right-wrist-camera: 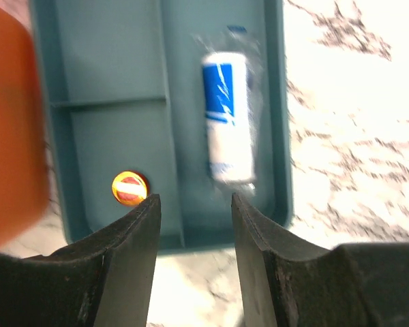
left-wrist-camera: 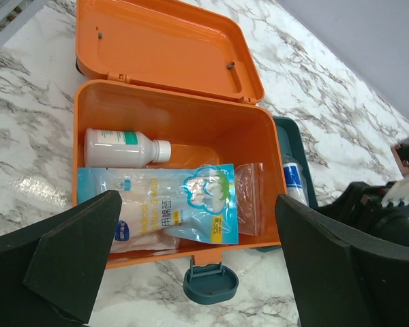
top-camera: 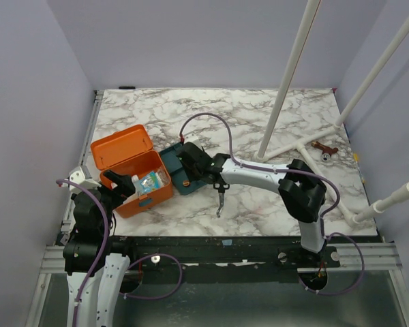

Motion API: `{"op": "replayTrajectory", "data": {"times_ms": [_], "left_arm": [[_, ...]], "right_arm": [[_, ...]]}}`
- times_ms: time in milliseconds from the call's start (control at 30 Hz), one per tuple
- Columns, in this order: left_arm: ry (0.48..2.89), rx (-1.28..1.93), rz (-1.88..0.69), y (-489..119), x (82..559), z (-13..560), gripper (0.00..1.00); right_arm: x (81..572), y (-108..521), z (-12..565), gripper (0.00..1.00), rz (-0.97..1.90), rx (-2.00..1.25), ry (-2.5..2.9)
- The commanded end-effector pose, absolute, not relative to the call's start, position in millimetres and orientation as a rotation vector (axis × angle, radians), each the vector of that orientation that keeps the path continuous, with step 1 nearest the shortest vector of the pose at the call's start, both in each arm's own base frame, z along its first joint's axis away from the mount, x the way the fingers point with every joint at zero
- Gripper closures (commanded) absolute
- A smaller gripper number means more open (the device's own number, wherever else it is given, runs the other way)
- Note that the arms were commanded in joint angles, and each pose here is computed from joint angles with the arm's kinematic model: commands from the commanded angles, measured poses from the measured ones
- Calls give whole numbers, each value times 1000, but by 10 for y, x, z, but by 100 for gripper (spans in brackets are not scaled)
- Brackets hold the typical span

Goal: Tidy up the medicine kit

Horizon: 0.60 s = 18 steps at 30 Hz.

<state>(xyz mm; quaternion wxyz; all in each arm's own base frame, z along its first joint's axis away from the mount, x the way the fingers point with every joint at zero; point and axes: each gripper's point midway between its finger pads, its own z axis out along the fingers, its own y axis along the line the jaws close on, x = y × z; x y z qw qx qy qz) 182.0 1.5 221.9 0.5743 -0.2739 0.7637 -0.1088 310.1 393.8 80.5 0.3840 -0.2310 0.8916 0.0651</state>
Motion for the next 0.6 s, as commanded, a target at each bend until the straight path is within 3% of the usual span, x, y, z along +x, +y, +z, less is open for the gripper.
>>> {"op": "replayTrajectory", "data": {"times_ms": [0,567], "left_arm": [[1791,-608,-277,-34,1834,2230,1],[1806,-556,-309,-115,1863,2233,2]], "right_arm": [[2997,3567,934,50,117,-486,2284],[2371,2859,683,47,159,-264,2451]]}}
